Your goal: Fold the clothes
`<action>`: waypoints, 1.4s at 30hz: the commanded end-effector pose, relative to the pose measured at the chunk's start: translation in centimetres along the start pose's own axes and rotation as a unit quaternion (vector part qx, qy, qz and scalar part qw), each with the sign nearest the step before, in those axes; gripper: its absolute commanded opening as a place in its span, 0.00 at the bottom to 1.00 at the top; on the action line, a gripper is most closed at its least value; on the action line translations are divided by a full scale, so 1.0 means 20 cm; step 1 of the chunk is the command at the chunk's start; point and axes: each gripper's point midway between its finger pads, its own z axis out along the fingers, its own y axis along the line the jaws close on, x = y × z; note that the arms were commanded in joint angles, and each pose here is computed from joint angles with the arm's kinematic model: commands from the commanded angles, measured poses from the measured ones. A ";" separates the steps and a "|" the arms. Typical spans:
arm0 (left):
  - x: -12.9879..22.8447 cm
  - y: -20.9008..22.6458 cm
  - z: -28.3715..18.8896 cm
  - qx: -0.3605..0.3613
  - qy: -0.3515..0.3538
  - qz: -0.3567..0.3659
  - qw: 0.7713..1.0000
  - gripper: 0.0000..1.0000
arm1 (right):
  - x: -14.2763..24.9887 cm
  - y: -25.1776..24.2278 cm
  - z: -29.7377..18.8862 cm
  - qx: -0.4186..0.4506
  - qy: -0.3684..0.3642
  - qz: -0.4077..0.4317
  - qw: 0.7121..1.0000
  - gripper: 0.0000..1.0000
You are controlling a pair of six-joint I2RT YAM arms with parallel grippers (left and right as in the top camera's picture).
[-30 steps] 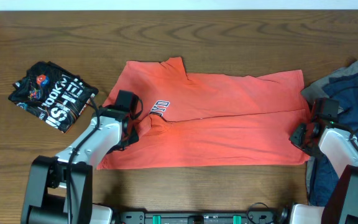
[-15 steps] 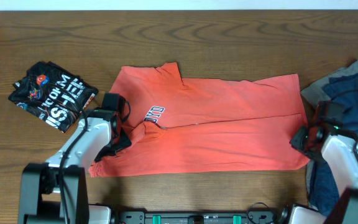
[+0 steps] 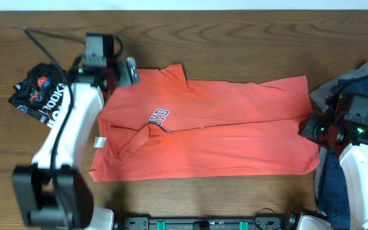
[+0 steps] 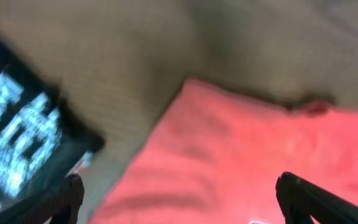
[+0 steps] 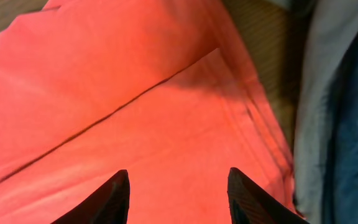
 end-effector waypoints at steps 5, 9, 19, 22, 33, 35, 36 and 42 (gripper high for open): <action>-0.06 -0.10 0.37 0.074 0.015 0.076 0.994 0.99 | 0.00 0.03 -0.01 -0.011 0.002 -0.013 1.000 0.50; 0.00 -0.09 0.55 0.073 0.023 0.097 0.992 0.99 | 0.01 0.02 -0.01 -0.010 0.006 -0.012 1.000 0.50; 0.15 -0.14 0.75 0.111 0.060 0.092 0.988 0.71 | 0.00 0.03 -0.01 -0.010 0.004 -0.012 1.000 0.48; 0.15 -0.14 0.74 0.112 0.061 0.091 0.988 0.25 | 0.00 0.02 0.00 -0.010 0.006 -0.012 1.000 0.46; 0.19 -0.20 0.56 0.146 0.109 0.012 0.983 0.06 | -0.19 0.05 0.15 -0.012 -0.005 -0.014 1.000 0.46; 0.19 -0.21 0.51 0.147 0.112 0.011 0.983 0.06 | -0.28 0.07 0.18 -0.014 -0.009 -0.020 1.000 0.47; 0.19 -0.21 0.48 0.147 0.115 0.011 0.982 0.06 | -0.32 0.09 0.19 -0.015 -0.011 -0.024 1.000 0.48; 0.21 -0.20 0.36 0.143 0.133 0.008 0.981 0.06 | -0.57 0.21 0.37 -0.021 -0.043 -0.051 0.998 0.54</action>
